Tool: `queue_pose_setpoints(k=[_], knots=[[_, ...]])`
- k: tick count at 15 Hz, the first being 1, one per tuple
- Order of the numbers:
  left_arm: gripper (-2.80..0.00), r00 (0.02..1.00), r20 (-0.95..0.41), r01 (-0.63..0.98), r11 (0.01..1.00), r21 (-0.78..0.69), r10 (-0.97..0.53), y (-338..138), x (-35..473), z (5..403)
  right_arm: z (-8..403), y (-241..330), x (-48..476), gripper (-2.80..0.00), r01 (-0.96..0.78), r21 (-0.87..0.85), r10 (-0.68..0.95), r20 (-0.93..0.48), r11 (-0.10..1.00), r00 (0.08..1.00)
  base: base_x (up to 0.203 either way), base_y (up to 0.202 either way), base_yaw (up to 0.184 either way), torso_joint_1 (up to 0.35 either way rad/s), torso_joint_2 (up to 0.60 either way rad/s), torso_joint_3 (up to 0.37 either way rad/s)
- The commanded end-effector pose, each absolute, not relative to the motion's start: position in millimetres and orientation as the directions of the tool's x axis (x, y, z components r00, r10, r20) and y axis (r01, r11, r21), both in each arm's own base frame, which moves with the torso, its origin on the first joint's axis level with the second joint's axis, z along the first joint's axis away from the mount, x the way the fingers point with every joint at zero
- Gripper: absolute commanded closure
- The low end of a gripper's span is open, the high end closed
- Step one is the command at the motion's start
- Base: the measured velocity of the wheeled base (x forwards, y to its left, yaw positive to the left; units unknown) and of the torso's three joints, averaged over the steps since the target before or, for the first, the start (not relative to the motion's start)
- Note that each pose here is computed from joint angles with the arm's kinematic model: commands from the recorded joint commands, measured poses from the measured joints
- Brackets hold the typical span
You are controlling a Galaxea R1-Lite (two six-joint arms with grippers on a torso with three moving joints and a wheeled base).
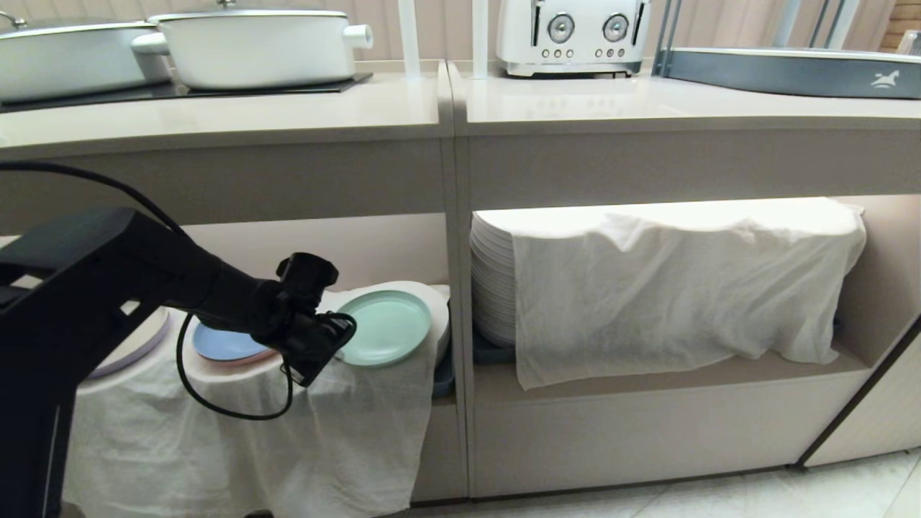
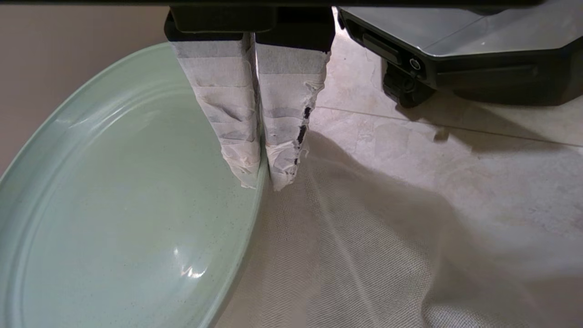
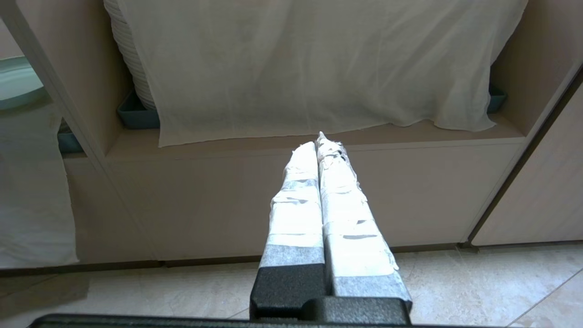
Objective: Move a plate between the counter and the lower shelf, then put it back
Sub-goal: Put the plate in the cupboard
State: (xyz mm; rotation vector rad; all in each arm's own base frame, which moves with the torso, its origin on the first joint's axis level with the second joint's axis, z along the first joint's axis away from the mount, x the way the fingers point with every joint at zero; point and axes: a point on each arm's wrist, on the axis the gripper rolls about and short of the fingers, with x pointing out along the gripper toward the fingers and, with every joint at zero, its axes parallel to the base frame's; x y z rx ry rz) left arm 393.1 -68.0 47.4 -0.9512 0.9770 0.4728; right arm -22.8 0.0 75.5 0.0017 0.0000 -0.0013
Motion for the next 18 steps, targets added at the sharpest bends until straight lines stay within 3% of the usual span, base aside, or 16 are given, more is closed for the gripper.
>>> queue_pose_setpoints(k=[1,4,18], knots=[[0.0,0.505,-0.861,-0.718,0.52,-0.462,-0.067,-72,394,46,75,0,-23,0.0,0.002,0.002,-0.002,0.0,1.0,1.0,0.0,0.0,0.0,0.0,0.0,0.0],[0.0,0.522,-0.851,-0.737,0.473,-0.482,-0.054,-74,400,47,75,0,-23,0.0,0.002,0.002,-0.002,0.0,1.0,1.0,0.0,0.0,0.0,0.0,0.0,0.0],[0.0,0.535,-0.844,-0.759,0.459,-0.462,0.034,-85,411,35,75,0,-23,0.0,0.002,0.002,-0.002,0.0,1.0,1.0,0.0,0.0,0.0,0.0,0.0,0.0]])
